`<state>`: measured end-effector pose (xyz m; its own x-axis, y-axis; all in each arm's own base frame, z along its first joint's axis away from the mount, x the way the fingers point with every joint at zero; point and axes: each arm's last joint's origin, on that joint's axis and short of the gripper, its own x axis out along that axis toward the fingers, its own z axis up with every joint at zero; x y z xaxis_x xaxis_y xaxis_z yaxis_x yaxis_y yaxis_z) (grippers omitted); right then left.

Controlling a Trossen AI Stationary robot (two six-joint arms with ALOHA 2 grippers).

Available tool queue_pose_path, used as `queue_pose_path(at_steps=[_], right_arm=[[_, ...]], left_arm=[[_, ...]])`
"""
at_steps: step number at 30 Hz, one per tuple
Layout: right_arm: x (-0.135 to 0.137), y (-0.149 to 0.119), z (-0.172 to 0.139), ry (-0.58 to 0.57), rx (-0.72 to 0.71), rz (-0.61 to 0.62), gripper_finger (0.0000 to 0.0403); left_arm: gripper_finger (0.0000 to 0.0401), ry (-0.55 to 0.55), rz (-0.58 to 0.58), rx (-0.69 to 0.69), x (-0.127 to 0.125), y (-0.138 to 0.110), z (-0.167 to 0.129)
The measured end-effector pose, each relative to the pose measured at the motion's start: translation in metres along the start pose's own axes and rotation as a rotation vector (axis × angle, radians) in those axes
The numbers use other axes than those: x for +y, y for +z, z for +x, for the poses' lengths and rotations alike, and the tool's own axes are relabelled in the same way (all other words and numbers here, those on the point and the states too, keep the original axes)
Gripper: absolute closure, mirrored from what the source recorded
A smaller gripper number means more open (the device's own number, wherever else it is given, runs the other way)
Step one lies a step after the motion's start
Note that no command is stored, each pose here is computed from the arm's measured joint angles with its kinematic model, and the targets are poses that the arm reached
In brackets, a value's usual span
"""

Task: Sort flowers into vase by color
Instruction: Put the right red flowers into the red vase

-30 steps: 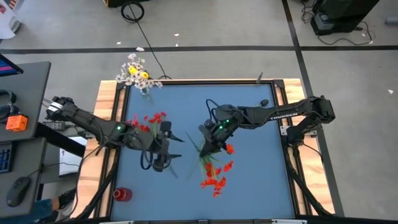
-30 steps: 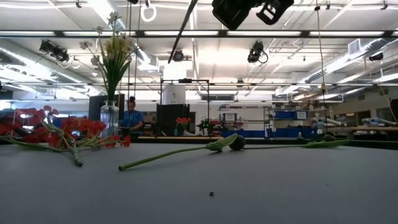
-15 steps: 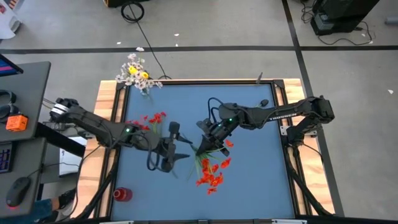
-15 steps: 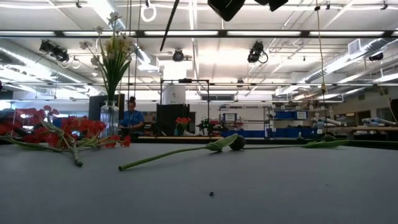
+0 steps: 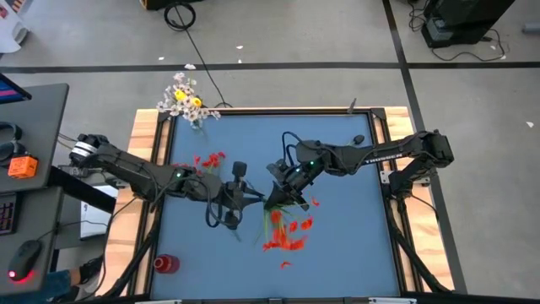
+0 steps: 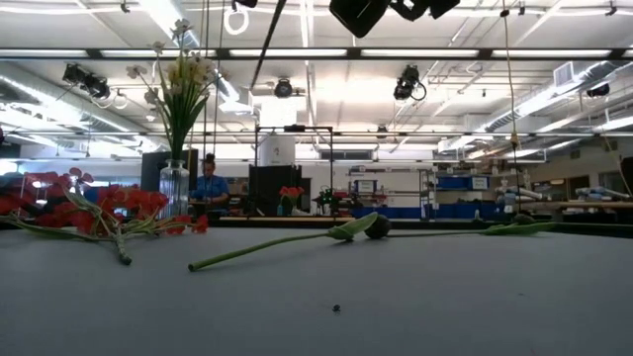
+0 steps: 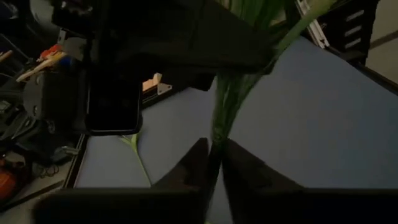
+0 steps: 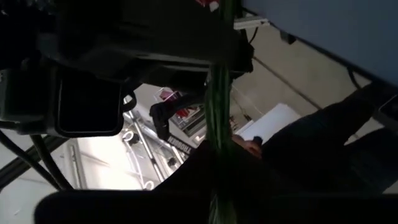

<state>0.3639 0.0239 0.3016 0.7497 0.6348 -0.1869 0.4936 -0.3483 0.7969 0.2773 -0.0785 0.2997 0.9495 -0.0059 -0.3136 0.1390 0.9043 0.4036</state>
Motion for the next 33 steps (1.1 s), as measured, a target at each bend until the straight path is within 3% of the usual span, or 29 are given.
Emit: queue_pose_path(at_steps=[2,12,16,21,25,29,33], right_arm=[[-0.001,0.001,0.000,-0.007,-0.005,-0.018,0.0341],[0.006,-0.001,-0.005,0.055,-0.056,-0.257,0.0305],[0.011,-0.007,-0.015,0.076,-0.075,-0.294,0.0302],[0.020,-0.024,-0.028,0.115,-0.047,-0.346,0.0302],[0.026,-0.042,-0.040,0.126,0.004,-0.428,0.0302],[0.029,-0.055,-0.052,0.142,0.006,-0.490,0.0302],[0.042,-0.073,-0.075,0.250,-0.045,-0.638,0.0302]], left_arm=[[0.0387,-0.008,-0.001,0.012,-0.001,-0.001,0.000],[0.0397,-0.010,-0.139,0.043,-0.002,-0.007,-0.001],[0.0398,-0.009,-0.167,0.005,-0.010,-0.020,0.002],[0.0399,-0.031,-0.264,-0.120,-0.016,-0.035,-0.001],[0.0400,-0.067,-0.269,-0.131,-0.024,-0.051,-0.005],[0.0400,-0.082,-0.283,-0.182,-0.020,-0.051,-0.017],[0.0400,-0.094,-0.288,-0.196,-0.020,-0.053,-0.025]])
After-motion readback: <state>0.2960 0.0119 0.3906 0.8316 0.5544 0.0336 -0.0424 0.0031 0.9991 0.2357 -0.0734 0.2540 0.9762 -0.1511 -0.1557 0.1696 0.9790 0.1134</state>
